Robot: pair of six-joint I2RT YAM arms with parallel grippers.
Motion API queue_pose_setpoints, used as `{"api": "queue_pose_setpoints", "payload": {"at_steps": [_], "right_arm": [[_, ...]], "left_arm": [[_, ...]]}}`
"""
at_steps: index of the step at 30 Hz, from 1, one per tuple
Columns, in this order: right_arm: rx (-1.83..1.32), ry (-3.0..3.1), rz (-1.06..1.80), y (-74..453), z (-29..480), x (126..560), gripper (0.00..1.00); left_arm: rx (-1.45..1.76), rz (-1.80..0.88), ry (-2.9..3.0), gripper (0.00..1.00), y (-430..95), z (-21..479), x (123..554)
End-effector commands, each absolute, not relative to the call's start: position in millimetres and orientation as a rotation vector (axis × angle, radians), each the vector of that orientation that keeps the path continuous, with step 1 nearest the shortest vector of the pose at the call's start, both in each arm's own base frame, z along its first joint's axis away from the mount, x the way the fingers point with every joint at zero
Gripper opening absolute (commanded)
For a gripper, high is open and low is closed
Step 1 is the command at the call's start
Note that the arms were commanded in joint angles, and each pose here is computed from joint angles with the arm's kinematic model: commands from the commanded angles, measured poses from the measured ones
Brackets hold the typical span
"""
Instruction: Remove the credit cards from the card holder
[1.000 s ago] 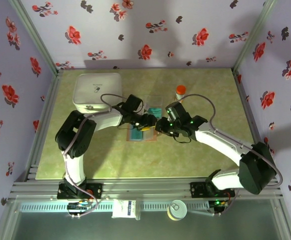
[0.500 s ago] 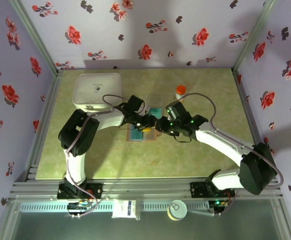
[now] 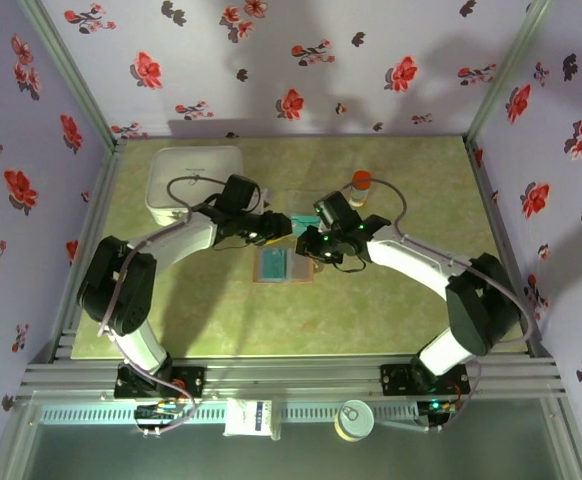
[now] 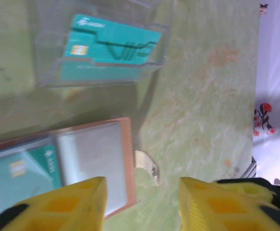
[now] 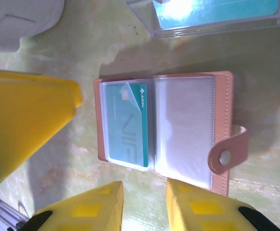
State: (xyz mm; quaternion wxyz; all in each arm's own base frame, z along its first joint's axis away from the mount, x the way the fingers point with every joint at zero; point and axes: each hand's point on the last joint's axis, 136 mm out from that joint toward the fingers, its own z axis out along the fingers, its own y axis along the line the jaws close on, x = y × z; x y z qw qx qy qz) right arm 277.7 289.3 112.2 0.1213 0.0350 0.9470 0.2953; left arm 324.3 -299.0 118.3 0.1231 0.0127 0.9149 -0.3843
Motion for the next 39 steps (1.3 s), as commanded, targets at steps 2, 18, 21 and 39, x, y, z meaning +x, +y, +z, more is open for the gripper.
{"api": "queue_pose_setpoints", "payload": {"at_steps": [2, 18, 21, 39], "right_arm": [[0.041, 2.758, 0.965, 314.8, 109.5, 284.2, 0.29], [-0.015, 2.857, 1.063, 353.7, 63.7, 294.4, 0.31], [-0.022, 2.869, 1.061, 355.5, 57.7, 294.4, 0.31], [-0.041, 2.923, 1.044, 356.4, 32.9, 290.6, 0.24]], "left_arm": [[-0.001, -1.021, 2.754, 0.30, -266.8, 92.6, 310.2], [-0.047, -0.889, 2.873, 0.02, -243.3, 43.0, 301.1], [-0.044, -0.871, 2.892, 0.01, -241.6, 34.8, 300.0], [-0.060, -0.808, 2.930, 0.00, -228.0, 15.4, 289.3]]}}
